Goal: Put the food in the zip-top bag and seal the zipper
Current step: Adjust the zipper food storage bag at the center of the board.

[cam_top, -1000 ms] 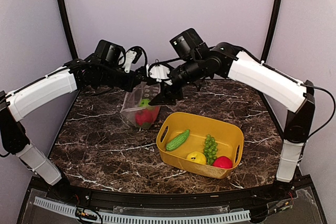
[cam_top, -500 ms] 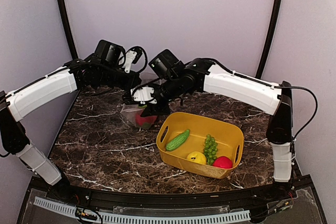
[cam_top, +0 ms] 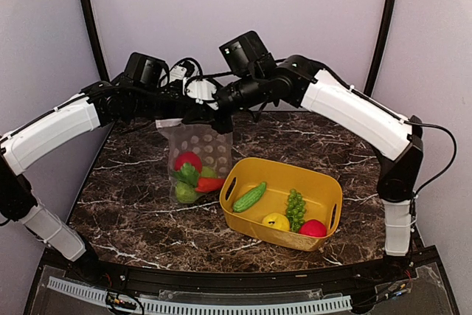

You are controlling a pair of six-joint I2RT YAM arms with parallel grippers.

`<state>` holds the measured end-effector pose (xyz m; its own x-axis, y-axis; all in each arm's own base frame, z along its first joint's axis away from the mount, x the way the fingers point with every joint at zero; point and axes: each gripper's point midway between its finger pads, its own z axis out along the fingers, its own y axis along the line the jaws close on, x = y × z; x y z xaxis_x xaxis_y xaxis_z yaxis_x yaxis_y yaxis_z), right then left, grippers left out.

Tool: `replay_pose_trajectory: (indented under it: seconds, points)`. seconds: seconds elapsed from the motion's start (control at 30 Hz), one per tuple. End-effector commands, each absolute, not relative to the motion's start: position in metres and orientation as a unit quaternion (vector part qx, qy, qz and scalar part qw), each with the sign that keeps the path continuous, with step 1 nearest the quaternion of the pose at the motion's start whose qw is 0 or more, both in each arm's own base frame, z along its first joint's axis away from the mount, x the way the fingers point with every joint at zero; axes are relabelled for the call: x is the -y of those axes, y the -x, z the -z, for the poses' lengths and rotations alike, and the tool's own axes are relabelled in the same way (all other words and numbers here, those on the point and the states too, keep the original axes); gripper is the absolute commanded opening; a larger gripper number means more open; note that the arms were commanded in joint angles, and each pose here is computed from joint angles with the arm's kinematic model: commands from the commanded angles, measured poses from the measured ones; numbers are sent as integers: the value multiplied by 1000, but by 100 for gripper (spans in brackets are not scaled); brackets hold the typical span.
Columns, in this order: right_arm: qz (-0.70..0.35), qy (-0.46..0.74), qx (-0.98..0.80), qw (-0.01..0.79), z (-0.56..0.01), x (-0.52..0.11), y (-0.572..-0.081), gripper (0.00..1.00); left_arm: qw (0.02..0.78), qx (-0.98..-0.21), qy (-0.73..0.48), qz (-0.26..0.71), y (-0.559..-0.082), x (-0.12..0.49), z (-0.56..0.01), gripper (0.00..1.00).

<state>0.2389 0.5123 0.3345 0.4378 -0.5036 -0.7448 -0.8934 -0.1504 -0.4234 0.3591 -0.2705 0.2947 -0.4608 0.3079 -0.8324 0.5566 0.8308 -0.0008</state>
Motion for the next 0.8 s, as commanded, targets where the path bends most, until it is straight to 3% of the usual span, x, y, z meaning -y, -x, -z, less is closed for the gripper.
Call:
replay_pose_trajectory:
  seconds: [0.0,0.3,0.37,0.53,0.6,0.77]
  points:
    - [-258,702,-488,449,-350,-507,-240,0,476,-832,-256,125,-353,258,-312,1]
    - [-267,696,-498,444,-349,-502,-241,2,477,-836,-245,114,-358,255,-312,1]
    - [-265,693,-498,448,-356,-500,-240,19,483,-833,-245,113,-358,254,-315,1]
    - [-259,694,-507,441,-361,-483,-237,48,476,-837,-248,109,-360,255,-309,1]
    - [-257,690,-520,433,-358,-471,-239,55,474,-838,-248,108,-360,255,-307,1]
    - [-264,671,-558,411,-348,-430,-249,62,475,-839,-248,97,-363,253,-305,1]
